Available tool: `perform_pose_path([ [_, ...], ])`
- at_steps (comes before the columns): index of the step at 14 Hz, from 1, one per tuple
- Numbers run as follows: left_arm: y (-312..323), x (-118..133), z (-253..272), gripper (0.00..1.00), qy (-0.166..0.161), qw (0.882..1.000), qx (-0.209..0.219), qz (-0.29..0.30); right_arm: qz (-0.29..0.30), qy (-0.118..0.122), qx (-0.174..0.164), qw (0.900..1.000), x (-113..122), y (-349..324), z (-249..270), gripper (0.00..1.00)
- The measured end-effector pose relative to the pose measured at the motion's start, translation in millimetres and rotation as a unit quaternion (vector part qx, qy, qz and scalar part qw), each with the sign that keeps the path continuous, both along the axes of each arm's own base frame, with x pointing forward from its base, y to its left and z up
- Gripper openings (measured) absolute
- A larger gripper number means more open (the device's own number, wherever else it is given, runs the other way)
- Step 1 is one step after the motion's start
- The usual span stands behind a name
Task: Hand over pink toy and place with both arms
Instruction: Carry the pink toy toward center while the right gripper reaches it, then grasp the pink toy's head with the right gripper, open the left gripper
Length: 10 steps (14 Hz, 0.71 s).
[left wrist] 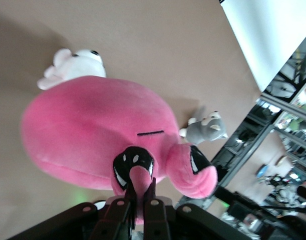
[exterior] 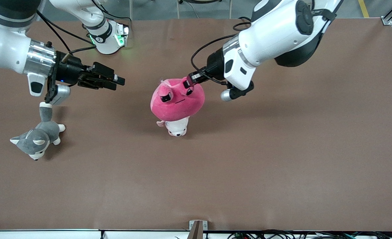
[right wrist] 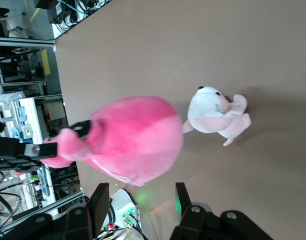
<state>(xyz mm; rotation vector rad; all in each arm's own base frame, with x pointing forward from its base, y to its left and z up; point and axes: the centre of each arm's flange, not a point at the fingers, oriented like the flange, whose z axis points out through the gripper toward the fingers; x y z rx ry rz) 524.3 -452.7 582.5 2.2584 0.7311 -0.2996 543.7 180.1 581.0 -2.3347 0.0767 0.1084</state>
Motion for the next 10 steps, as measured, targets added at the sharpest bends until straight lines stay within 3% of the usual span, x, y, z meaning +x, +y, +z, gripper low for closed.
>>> perform_pose_path([
  [10, -72.4, -18.6, -42.9, 0.08, 0.023, 0.998, -0.051, 0.036, -0.01, -0.02, 0.015, 1.0, 6.9, 32.5, -6.8, 0.63],
])
